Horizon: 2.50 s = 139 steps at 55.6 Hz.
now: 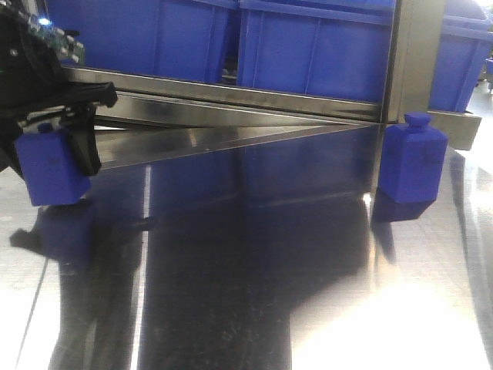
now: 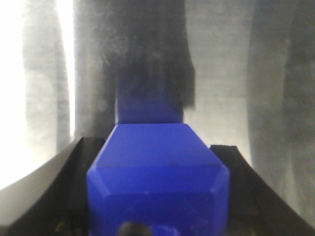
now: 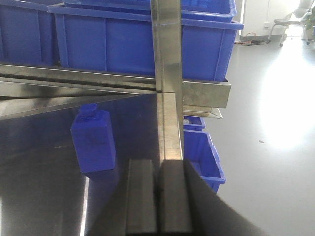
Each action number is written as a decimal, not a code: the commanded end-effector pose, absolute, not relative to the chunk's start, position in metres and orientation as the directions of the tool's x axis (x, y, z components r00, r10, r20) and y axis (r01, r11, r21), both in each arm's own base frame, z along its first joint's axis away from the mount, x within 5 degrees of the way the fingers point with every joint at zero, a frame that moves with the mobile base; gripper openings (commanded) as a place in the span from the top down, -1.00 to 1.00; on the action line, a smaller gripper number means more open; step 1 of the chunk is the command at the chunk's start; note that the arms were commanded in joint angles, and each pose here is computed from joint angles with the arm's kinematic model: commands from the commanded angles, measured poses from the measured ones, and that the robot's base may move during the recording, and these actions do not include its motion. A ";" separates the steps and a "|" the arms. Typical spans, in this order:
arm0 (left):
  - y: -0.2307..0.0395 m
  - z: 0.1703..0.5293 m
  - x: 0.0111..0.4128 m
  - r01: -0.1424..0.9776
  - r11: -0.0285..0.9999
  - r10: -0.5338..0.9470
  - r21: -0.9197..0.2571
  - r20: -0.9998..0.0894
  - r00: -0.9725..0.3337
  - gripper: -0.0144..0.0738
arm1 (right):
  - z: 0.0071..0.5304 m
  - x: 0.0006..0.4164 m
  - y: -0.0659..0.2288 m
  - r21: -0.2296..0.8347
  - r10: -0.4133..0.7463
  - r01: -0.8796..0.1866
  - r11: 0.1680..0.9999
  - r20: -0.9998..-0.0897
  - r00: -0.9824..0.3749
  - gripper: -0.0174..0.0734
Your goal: Pick and sort blue part to right shelf
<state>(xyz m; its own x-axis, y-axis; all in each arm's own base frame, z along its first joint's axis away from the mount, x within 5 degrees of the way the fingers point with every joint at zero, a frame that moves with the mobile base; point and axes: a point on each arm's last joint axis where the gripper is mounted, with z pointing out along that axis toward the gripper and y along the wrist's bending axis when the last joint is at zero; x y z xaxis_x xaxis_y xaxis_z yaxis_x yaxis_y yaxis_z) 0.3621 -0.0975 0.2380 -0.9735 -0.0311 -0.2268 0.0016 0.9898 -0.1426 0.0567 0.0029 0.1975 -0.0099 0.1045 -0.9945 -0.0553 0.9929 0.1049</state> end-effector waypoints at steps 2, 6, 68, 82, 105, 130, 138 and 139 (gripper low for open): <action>-0.098 0.297 0.346 0.085 0.982 0.018 -0.167 -0.367 -0.930 0.12 | 0.209 0.055 0.003 0.100 0.107 -0.069 0.993 -0.989 0.100 0.55; -0.095 0.316 0.333 0.126 0.981 0.058 -0.145 -0.400 -0.915 0.12 | 0.209 0.055 0.003 0.100 0.107 -0.069 0.993 -0.989 0.100 0.55; -0.018 0.356 0.072 0.238 0.970 0.006 -0.046 -0.977 -0.214 0.12 | 0.337 0.058 0.003 0.127 0.123 -0.066 0.990 -0.990 -0.066 0.12; -0.016 0.357 0.065 0.240 0.969 -0.006 -0.053 -0.981 -0.192 0.12 | 0.378 0.104 0.026 0.111 0.042 -0.203 0.973 -0.947 -0.317 -0.44; -0.017 0.355 0.064 0.245 0.967 -0.020 -0.074 -0.976 -0.217 0.12 | 0.383 0.200 0.078 -0.082 -0.255 -0.338 0.938 -0.823 -0.508 -0.45; -0.017 0.351 0.063 0.241 0.968 -0.011 -0.077 -0.964 -0.265 0.12 | 0.358 0.296 0.079 -0.058 -0.226 -0.242 0.969 -0.612 -0.758 -0.45; -0.017 0.351 0.063 0.241 0.968 -0.011 -0.077 -0.964 -0.265 0.12 | 0.344 0.317 0.089 -0.007 -0.240 -0.289 0.957 -0.576 -0.782 -0.45; -0.017 0.351 0.063 0.241 0.968 -0.011 -0.077 -0.964 -0.265 0.12 | 0.342 0.319 0.090 -0.003 -0.242 -0.292 0.956 -0.571 -0.785 -0.45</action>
